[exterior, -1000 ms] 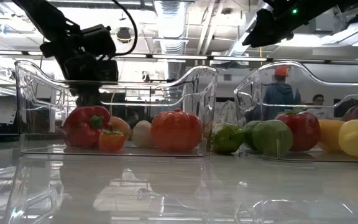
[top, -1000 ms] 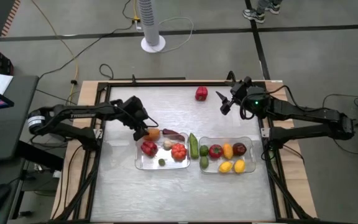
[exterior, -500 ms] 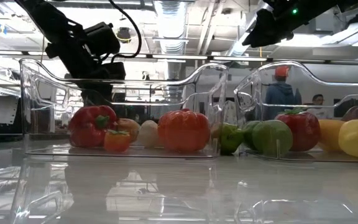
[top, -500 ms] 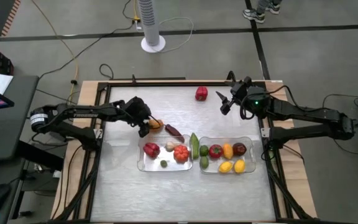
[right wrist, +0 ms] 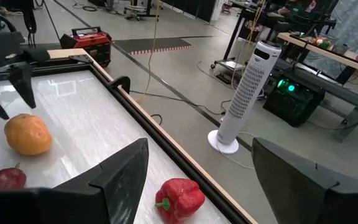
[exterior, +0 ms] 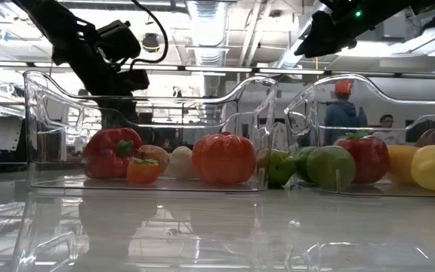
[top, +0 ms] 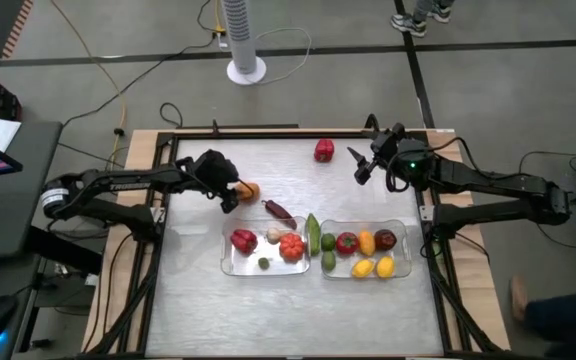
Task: Sort produce into baskets
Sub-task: Put the potato into the left transparent bin
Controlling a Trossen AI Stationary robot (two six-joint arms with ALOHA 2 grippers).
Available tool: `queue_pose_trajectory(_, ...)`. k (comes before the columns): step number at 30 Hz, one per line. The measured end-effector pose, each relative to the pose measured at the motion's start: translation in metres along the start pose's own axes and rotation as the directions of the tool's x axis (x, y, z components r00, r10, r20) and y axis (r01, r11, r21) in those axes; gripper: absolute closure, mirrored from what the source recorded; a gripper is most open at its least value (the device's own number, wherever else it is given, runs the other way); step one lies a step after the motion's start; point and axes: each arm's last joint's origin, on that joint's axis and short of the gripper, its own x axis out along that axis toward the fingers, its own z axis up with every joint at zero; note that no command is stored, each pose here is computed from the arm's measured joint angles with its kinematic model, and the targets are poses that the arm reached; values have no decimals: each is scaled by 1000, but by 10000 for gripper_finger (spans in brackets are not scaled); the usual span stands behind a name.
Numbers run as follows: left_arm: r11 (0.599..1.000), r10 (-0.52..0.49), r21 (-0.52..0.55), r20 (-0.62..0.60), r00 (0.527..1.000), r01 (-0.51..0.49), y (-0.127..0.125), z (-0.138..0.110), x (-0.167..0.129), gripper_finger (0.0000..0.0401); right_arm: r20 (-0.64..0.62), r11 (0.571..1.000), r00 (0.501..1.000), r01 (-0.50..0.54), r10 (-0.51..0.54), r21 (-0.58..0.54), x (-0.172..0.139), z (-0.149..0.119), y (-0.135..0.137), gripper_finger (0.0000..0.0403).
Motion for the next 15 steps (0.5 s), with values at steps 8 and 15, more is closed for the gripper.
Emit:
queue_pose_trajectory(8,999,-25,-23,15,1000,26,0,2,2,153,3,1000,1000,0,0,2,0,0,0,92)
queue_pose_trajectory(15,999,35,22,58,998,-36,2,7,15,72,7,1000,1000,0,0,5,0,1,0,92)
